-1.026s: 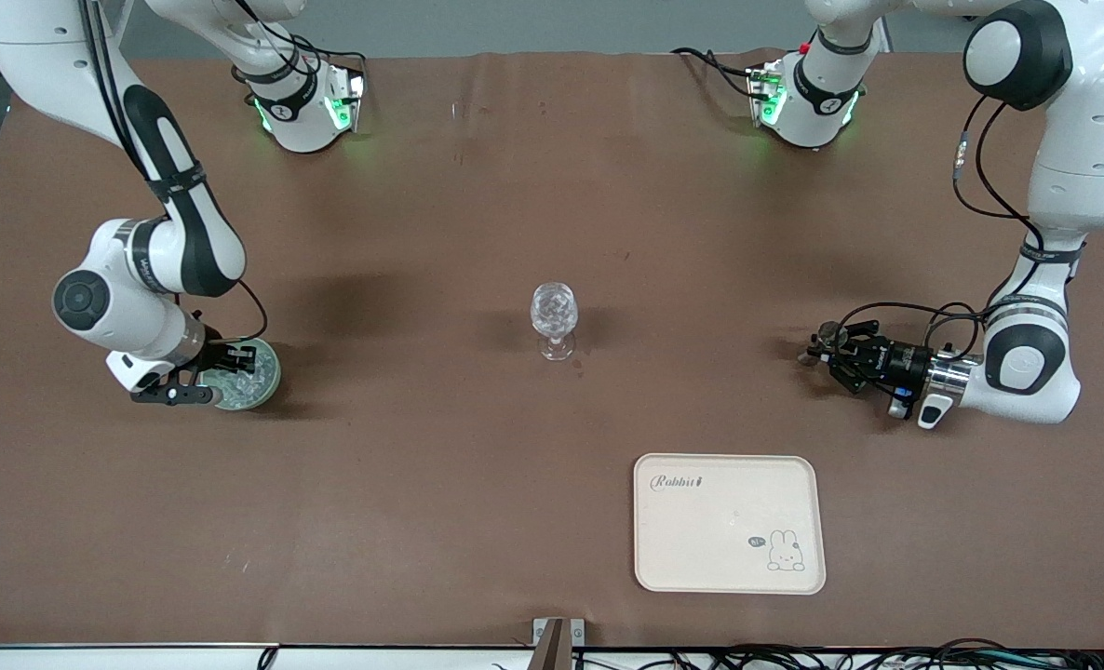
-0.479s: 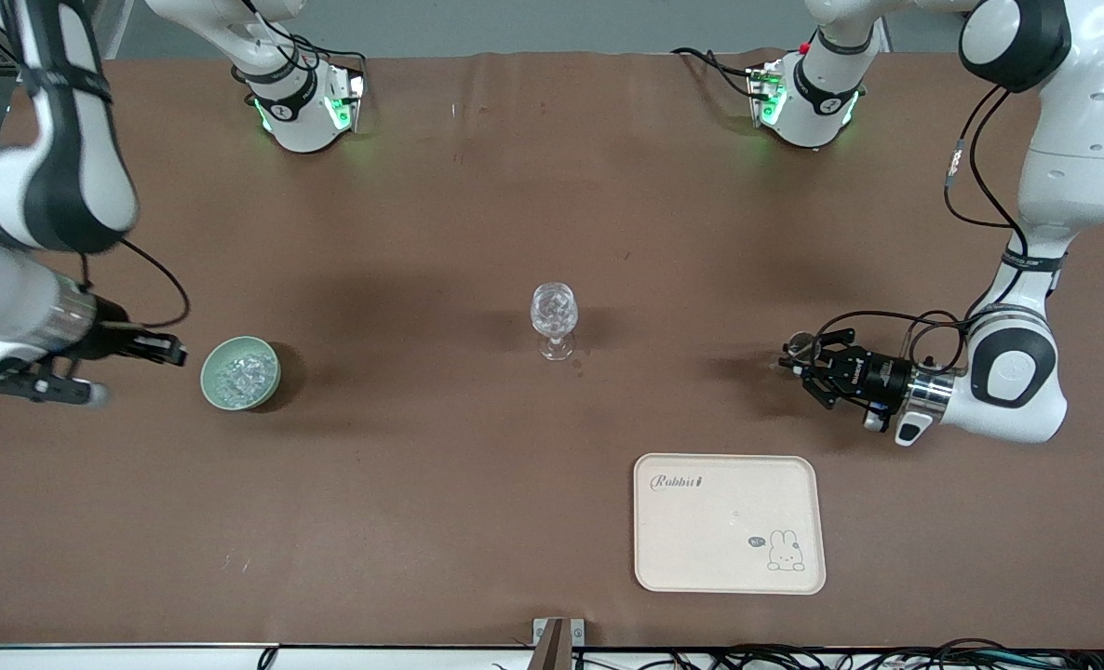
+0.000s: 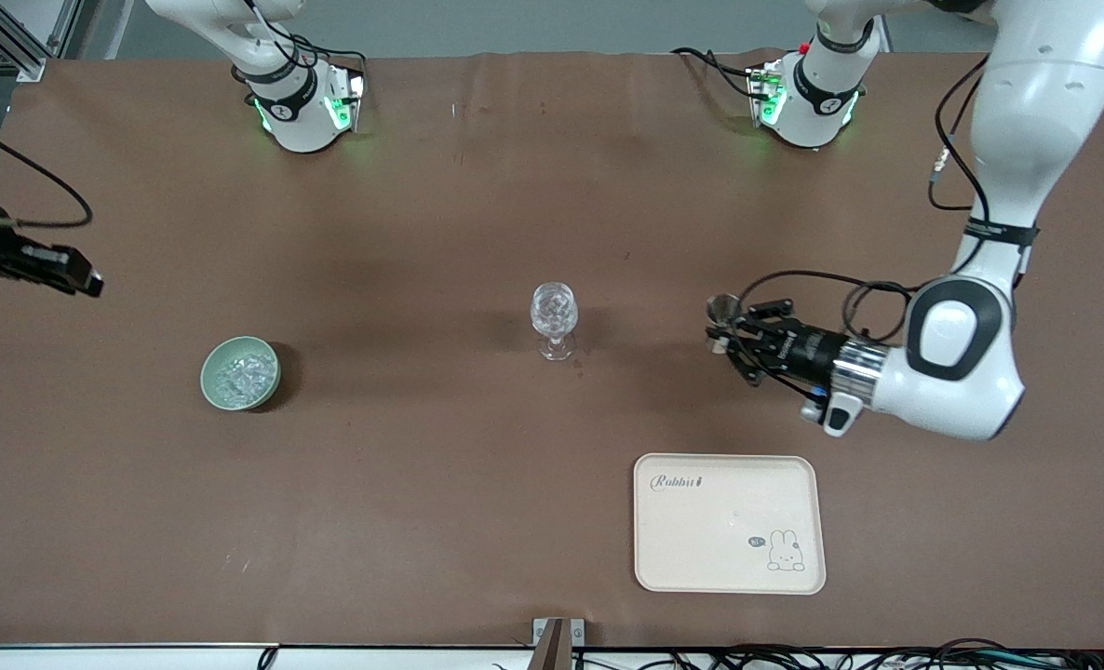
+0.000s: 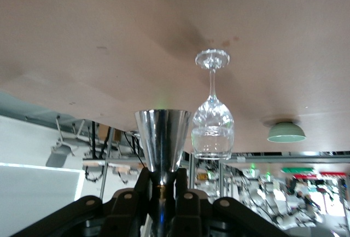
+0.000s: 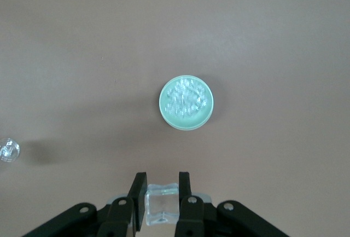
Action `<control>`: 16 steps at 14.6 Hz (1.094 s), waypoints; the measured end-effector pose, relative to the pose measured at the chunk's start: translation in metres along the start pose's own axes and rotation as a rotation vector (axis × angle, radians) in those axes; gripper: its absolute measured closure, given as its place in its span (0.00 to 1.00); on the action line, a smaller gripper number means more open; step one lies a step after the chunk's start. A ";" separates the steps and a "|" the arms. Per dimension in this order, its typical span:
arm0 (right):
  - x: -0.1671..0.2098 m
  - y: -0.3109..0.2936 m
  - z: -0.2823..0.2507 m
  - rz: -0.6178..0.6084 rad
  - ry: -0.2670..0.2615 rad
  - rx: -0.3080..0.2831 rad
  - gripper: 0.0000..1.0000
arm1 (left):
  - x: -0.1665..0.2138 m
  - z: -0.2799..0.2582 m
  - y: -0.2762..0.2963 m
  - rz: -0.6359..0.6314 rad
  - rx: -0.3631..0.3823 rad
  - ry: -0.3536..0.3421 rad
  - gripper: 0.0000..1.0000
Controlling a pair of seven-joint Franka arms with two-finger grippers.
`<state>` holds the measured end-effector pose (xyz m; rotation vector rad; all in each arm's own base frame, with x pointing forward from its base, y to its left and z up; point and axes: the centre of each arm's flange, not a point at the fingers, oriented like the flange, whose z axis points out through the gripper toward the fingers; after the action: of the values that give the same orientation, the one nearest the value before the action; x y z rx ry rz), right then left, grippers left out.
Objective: Pour wine and add ice with both arms
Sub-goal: 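Carry the metal jigger over the wine glass with the left gripper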
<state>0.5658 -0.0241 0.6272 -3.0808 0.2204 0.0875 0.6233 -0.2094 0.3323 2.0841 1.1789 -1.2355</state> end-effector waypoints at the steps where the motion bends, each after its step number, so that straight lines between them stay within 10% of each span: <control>1: -0.007 0.001 -0.019 -0.002 0.003 -0.011 0.72 | -0.018 0.012 0.004 0.001 0.019 0.042 0.79; 8: -0.017 0.002 -0.050 -0.016 0.010 -0.033 0.72 | -0.121 0.098 0.022 -0.041 0.089 0.329 0.79; 16: -0.016 0.006 -0.048 -0.011 0.006 -0.033 0.72 | -0.165 0.149 0.036 -0.191 -0.002 0.594 0.79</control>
<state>0.5521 -0.0305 0.6754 -3.1152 0.2051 0.0823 0.5419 -0.4089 0.3986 2.4682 1.6563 -0.6887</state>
